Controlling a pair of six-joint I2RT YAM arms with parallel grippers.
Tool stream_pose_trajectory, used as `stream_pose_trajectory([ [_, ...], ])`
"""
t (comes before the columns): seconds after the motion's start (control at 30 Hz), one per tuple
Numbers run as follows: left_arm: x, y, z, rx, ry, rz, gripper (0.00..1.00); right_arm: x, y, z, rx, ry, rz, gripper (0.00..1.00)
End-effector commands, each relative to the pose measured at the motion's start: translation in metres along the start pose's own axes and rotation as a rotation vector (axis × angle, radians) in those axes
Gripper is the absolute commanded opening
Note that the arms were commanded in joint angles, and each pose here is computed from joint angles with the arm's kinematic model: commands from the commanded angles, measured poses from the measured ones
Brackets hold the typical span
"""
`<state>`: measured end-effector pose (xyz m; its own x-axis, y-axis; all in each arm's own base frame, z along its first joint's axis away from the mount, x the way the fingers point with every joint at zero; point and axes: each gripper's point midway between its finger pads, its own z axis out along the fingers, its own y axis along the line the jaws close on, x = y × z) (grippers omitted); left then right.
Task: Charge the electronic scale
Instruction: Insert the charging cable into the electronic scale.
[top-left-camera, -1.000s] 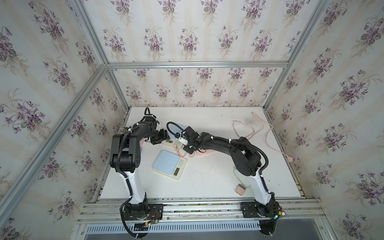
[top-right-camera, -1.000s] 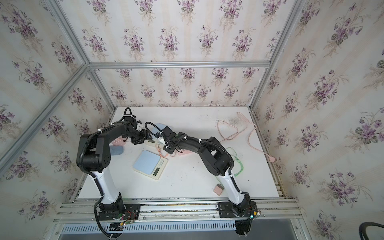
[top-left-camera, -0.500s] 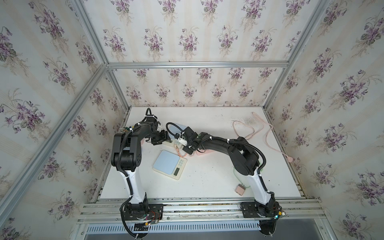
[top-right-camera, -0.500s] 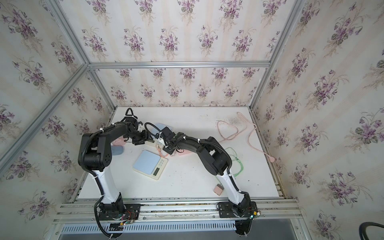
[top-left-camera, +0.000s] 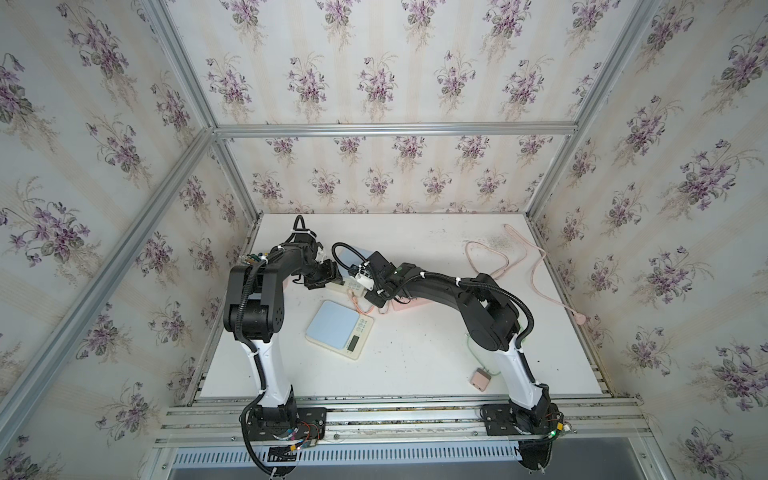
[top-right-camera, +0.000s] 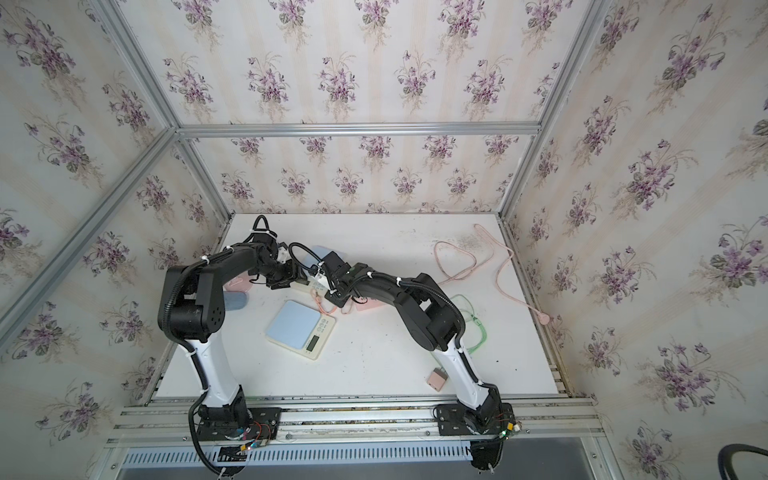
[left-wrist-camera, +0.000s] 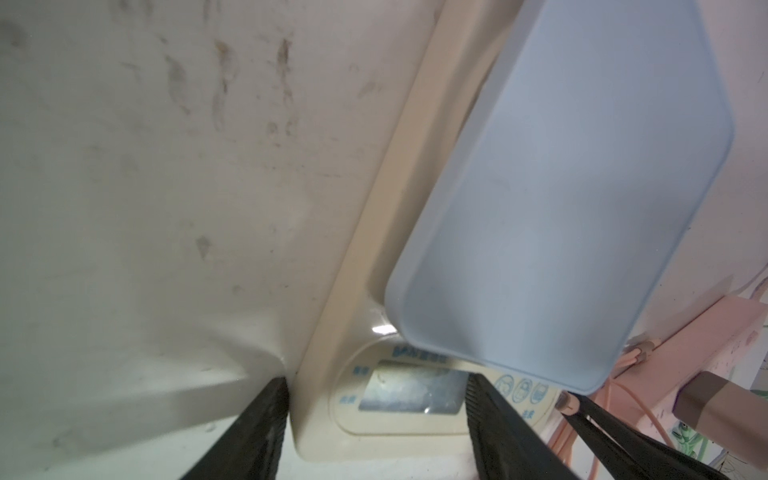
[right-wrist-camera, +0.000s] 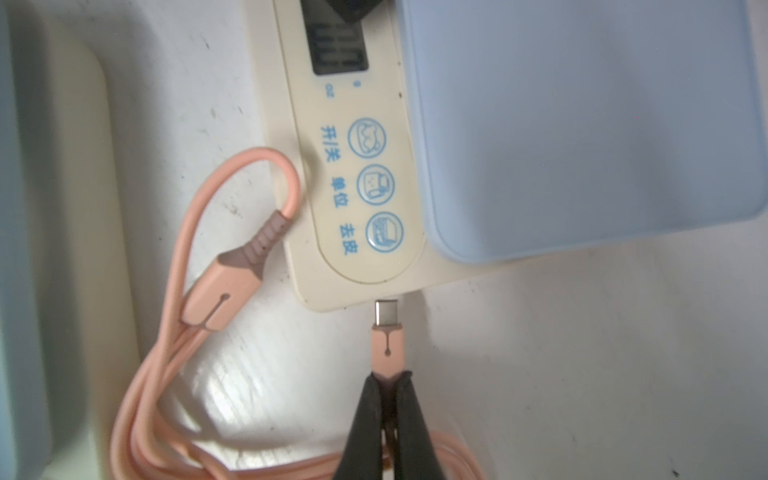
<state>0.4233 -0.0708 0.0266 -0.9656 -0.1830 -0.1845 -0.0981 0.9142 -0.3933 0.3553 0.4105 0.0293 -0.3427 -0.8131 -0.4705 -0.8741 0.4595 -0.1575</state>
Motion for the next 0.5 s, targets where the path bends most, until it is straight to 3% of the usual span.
stream_pose_trajectory([
  [0.0, 0.009, 0.001, 0.006, -0.001, 0.036, 0.002, 0.69, -0.003, 0.004, 0.003, -0.024, -0.007, -0.003, 0.0],
  [0.47, 0.018, -0.005, 0.013, 0.012, 0.066, 0.013, 0.68, -0.019, 0.004, 0.0, -0.043, -0.044, -0.017, 0.0],
])
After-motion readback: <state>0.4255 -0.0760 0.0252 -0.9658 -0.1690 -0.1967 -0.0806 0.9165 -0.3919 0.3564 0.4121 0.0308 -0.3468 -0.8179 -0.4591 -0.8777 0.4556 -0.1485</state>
